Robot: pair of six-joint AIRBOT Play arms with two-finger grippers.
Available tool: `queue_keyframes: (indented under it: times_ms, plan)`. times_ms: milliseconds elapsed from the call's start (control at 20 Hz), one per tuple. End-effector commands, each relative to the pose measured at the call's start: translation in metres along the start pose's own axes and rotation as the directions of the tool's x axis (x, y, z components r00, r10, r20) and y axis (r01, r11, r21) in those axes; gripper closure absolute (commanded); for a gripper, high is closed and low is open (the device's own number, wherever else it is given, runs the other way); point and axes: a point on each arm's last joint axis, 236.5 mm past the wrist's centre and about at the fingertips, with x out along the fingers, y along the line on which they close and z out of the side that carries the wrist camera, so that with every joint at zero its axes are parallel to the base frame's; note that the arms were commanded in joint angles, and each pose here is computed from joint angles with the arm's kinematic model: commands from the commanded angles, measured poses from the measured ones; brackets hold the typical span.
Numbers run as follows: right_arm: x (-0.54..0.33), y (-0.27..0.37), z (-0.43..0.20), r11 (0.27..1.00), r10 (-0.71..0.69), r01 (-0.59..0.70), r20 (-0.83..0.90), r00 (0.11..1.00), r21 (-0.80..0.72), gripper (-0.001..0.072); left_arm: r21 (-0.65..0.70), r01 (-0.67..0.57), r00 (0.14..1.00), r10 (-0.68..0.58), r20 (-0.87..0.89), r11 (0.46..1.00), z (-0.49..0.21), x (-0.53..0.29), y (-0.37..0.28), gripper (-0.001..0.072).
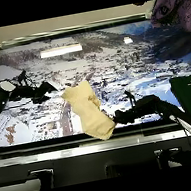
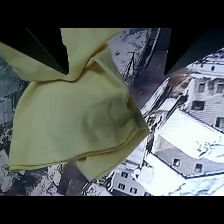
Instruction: Fold the clothes and pants, and hang the long-sleeved shirts on hangers.
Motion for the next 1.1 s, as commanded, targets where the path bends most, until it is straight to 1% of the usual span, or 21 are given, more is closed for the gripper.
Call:
queue_keyframes:
  times_ms: [0, 250, 300, 350, 400, 450, 500, 600, 700, 750, 850, 950, 1050]
  plan:
    - [-0.001, 0.003, -0.002, 1.0, 0.006, -0.006, -0.008, 1.0, 0.007, 0.0684, 0.001, 0.023, 0.999, -0.023, -0.03, 1.0, -0.001, 0.027, 0.004, 0.0036]
    - [-0.001, 0.004, -0.003, 1.0, 0.009, -0.009, -0.012, 1.0, 0.012, 0.0684, -0.006, 0.062, 0.995, -0.062, -0.082, 0.998, -0.013, 0.067, -0.001, 0.0041]
    - [-0.001, 0.005, -0.004, 1.0, 0.011, -0.011, -0.015, 1.0, 0.011, 0.0684, -0.011, 0.063, 0.995, -0.064, -0.083, 0.998, -0.014, 0.075, -0.002, 0.0062]
    - [-0.002, 0.006, -0.003, 1.0, 0.013, -0.013, -0.013, 1.0, 0.005, 0.0684, -0.017, 0.07, 0.994, -0.071, -0.082, 0.997, -0.015, 0.082, -0.005, 0.0198]
    - [-0.005, 0.009, -0.001, 1.0, 0.014, -0.014, -0.001, 1.0, -0.006, 0.0685, -0.016, 0.086, 0.993, -0.087, -0.083, 0.996, -0.016, 0.088, -0.01, 0.0384]
    - [-0.009, 0.013, 0.003, 1.0, 0.009, -0.009, 0.011, 1.0, -0.025, 0.0685, 0.009, 0.112, 0.99, -0.111, -0.084, 0.994, -0.015, 0.089, -0.018, 0.0636]
    - [-0.015, 0.016, 0.009, 0.999, -0.01, 0.011, 0.028, 1.0, -0.049, 0.0685, 0.025, 0.136, 0.988, -0.134, -0.07, 0.99, -0.009, 0.084, -0.026, 0.0688]
    - [-0.035, 0.025, 0.028, 0.99, -0.076, 0.085, 0.081, 0.994, -0.115, 0.0685, 0.07, 0.166, 0.986, -0.165, -0.027, 0.984, 0.01, 0.062, -0.046, 0.0691]
    - [-0.075, 0.05, 0.062, 0.958, -0.146, 0.189, 0.203, 0.968, -0.213, 0.0685, 0.161, 0.173, 0.982, -0.183, 0.051, 0.972, 0.037, 0.019, -0.069, 0.0693]
    - [-0.1, 0.07, 0.081, 0.936, -0.162, 0.237, 0.28, 0.946, -0.261, 0.0685, 0.228, 0.145, 0.98, -0.172, 0.104, 0.963, 0.051, -0.011, -0.08, 0.0694]
    - [-0.166, 0.125, 0.113, 0.877, -0.147, 0.331, 0.462, 0.875, -0.349, 0.0685, 0.33, 0.038, 0.959, -0.127, 0.253, 0.943, 0.076, -0.085, -0.1, 0.0694]
    - [-0.242, 0.189, 0.125, 0.802, -0.078, 0.421, 0.625, 0.777, -0.424, 0.0685, 0.404, -0.077, 0.893, -0.117, 0.435, 0.912, 0.09, -0.176, -0.126, 0.0694]
    - [-0.309, 0.24, 0.113, 0.738, -0.003, 0.495, 0.732, 0.682, -0.458, 0.0685, 0.423, -0.171, 0.78, -0.14, 0.61, 0.89, 0.085, -0.273, -0.152, 0.0693]
